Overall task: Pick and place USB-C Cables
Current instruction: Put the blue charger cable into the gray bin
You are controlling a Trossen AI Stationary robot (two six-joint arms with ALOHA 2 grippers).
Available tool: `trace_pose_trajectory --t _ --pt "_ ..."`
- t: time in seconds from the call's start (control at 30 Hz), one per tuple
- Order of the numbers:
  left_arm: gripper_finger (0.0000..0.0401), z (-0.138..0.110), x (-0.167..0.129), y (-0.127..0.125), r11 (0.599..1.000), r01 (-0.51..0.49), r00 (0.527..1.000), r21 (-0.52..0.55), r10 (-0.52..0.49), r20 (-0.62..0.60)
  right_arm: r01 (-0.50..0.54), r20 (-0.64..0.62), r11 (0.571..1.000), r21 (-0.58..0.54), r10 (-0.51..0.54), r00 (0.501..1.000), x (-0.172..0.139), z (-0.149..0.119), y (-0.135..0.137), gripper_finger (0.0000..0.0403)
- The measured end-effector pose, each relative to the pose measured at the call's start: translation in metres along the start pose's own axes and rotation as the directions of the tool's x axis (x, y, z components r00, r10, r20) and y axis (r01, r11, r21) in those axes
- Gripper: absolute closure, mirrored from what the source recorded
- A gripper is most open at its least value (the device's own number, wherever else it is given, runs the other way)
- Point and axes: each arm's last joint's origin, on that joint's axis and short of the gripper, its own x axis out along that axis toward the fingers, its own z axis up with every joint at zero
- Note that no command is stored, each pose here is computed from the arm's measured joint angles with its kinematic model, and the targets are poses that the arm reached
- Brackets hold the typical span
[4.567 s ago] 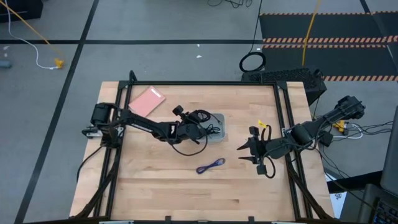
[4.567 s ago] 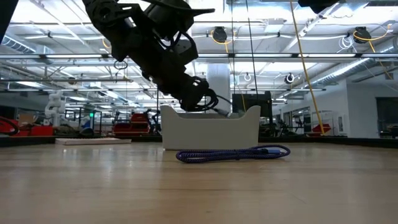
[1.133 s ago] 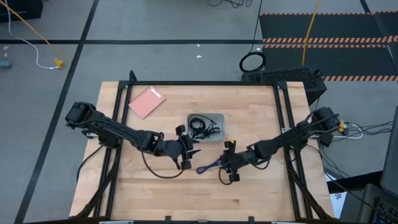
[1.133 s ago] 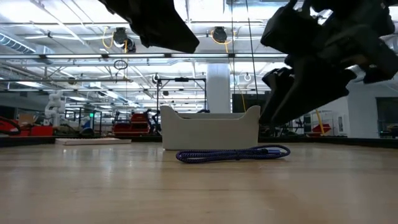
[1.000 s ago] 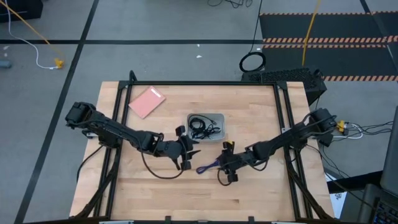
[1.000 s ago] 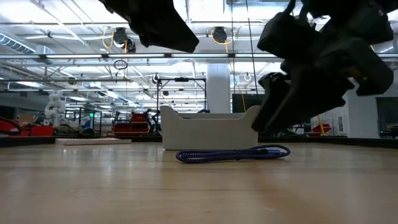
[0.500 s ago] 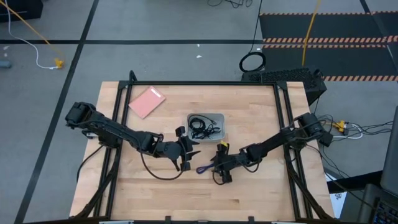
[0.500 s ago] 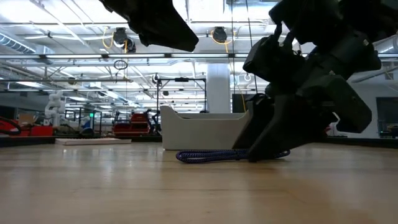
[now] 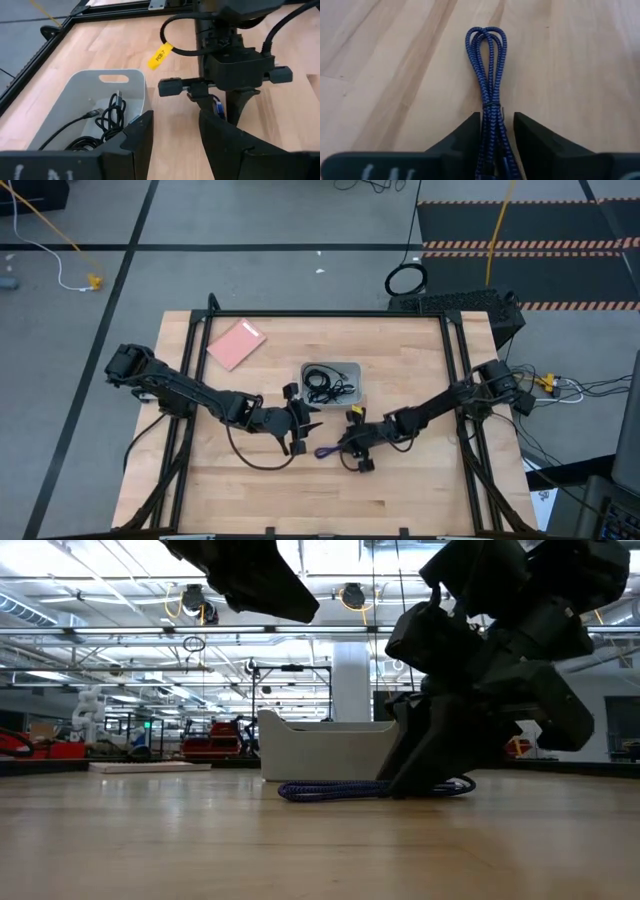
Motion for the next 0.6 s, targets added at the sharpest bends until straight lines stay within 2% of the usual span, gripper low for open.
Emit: trace_pose_trajectory --t 0.3,0.6 --pt "0.0240 0.001 0.002 0.004 0.998 -0.012 1.000 0.057 0.012 0.003 0.032 0.018 0.999 -0.025 -0.032 0.999 -0.009 0.006 -0.012 0.0340" --pt "0.0240 0.002 0.008 0.019 0.996 -0.053 0.999 0.068 0.053 -0.003 -0.023 0.064 0.999 -0.039 0.025 0.998 -0.019 0.016 -0.021 0.0373"
